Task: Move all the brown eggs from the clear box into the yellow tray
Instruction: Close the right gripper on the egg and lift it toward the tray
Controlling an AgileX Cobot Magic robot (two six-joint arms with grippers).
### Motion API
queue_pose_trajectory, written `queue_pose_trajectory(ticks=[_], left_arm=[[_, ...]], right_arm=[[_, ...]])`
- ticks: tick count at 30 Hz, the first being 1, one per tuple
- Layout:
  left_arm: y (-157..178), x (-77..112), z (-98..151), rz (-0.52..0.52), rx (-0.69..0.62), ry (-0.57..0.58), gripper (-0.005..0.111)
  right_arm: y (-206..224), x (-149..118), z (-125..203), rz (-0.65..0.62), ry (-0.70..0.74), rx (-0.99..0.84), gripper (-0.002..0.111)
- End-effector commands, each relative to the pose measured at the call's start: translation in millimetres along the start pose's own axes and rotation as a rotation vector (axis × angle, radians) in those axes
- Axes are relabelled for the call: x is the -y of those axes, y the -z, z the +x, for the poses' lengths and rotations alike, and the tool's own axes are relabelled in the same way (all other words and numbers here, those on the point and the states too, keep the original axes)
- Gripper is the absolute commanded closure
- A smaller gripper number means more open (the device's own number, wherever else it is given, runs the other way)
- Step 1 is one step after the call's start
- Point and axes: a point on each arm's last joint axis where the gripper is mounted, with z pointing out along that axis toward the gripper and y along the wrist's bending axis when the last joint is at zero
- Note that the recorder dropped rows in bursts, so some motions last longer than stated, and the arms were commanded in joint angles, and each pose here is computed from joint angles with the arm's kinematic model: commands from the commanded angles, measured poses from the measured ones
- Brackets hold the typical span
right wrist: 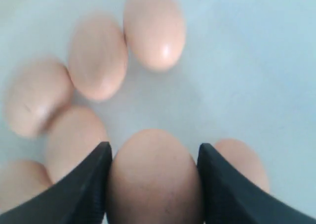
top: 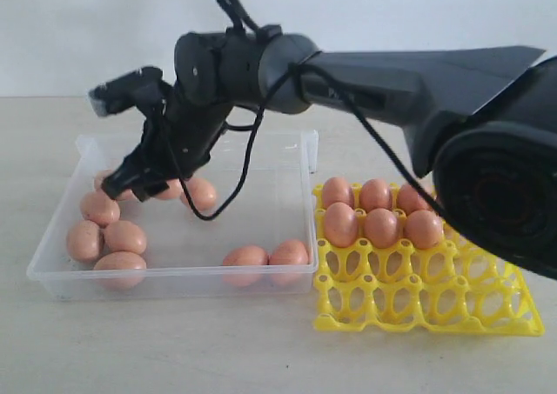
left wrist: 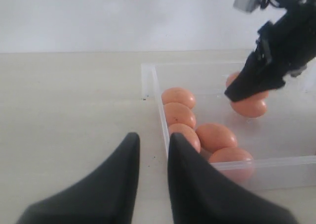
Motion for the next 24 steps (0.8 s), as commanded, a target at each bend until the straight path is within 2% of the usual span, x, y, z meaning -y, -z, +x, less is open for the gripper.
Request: queue_pose_trajectory(ticks=[1, 3, 6, 10, 13, 15, 18, 22, 24], left_arm=[[0.4, 0.3, -1.0, 0.005, 0.005, 0.015, 0.085], [0.4, 0.3, -1.0, 0.005, 0.005, 0.015, 0.085], [0.4, 0.3, -1.0, 0.005, 0.005, 0.015, 0.085], [0.4, 0.3, -1.0, 0.005, 0.005, 0.015, 0.085], [0.4, 0.3, -1.0, 0.005, 0.005, 0.015, 0.085], [0.4, 0.3, -1.0, 0.005, 0.005, 0.015, 0.085], [0.4, 0.3, -1.0, 0.005, 0.005, 0.015, 0.085], [0.4, 0.3, -1.0, 0.005, 0.005, 0.015, 0.085], [0.4, 0.3, -1.0, 0.005, 0.005, 0.015, 0.085]], right_arm=[[31.2, -3.3, -7.6, 0.011, -0.117, 0.083, 0.108], [35.2, -7.2, 3.2, 0.027, -0.161, 0.148, 0.108], [51.1, -13.1, 26.8, 0.077, -0.238, 0.350, 0.108], [100.2, -12.0, 85.6, 0.182, -0.357, 0.718, 0.108], [144.1, 5.9, 126.0, 0.215, -0.528, 0.954, 0.108], [163.5, 30.0, 152.0, 0.219, -0.645, 1.007, 0.108], [184.7, 64.3, 180.1, 0.129, -0.641, 0.988, 0.108], [210.7, 95.8, 204.7, -0.195, -0.472, 0.886, 0.108], [225.2, 108.9, 219.3, -0.263, -0.447, 0.855, 0.108]])
